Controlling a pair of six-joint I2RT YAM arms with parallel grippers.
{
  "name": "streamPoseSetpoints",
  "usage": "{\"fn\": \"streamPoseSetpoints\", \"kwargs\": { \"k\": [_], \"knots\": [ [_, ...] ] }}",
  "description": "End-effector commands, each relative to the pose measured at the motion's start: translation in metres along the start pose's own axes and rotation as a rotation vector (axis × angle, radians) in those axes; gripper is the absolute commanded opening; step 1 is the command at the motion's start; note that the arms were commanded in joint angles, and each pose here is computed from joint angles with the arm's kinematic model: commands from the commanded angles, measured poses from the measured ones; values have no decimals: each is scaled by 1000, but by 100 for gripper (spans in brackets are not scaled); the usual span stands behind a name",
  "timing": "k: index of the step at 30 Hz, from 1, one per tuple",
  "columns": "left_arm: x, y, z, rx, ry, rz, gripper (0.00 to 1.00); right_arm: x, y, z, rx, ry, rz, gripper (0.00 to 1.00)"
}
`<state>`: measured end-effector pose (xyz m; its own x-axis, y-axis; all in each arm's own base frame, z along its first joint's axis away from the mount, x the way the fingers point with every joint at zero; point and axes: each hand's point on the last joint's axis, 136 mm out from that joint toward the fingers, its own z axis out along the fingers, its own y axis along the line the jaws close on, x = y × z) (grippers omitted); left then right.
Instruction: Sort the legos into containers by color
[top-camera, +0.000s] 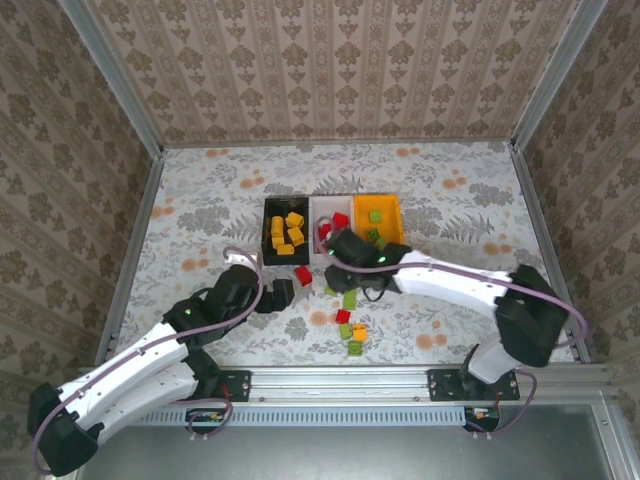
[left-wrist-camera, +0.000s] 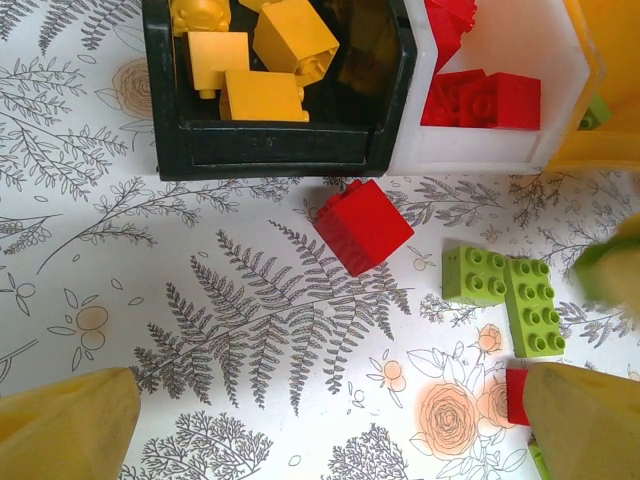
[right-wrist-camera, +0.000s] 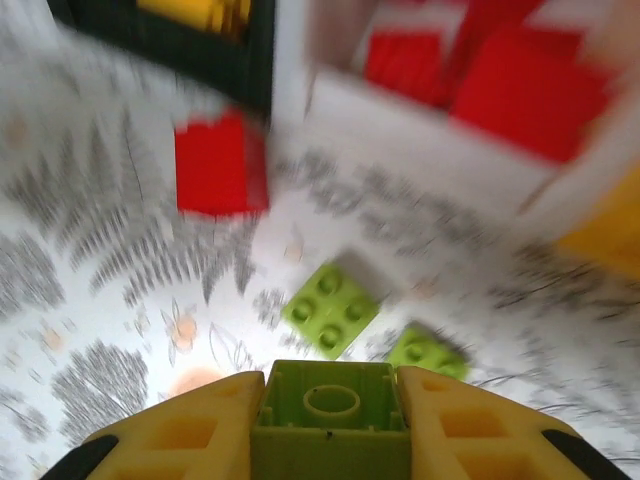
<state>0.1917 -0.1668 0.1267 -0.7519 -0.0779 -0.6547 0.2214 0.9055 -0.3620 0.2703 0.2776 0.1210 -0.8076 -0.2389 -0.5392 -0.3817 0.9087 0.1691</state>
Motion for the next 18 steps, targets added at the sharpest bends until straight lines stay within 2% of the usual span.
{"fn": "streamPoseSetpoints", "kwargs": {
  "k": [1,6,11,16,18],
  "knots": [
    [-5,-3,1,11,-8,-16,100,-29,-48,-22,78,-82,108,32],
    [-7,-5,2,16,-12,-18,100,-62,-105,-15,148,-116,241,32],
    [-8,-6,1,18,-11,-16,100,-77,-145,14,218,-86,321,32],
    [-9,-6,1,17,-12,-20,100,-80,-162,32,252,-70,361,37],
    [-10,-8,1,23,-14,-17,100,-82,-163,31,256,-72,360,44]
  ]
}}
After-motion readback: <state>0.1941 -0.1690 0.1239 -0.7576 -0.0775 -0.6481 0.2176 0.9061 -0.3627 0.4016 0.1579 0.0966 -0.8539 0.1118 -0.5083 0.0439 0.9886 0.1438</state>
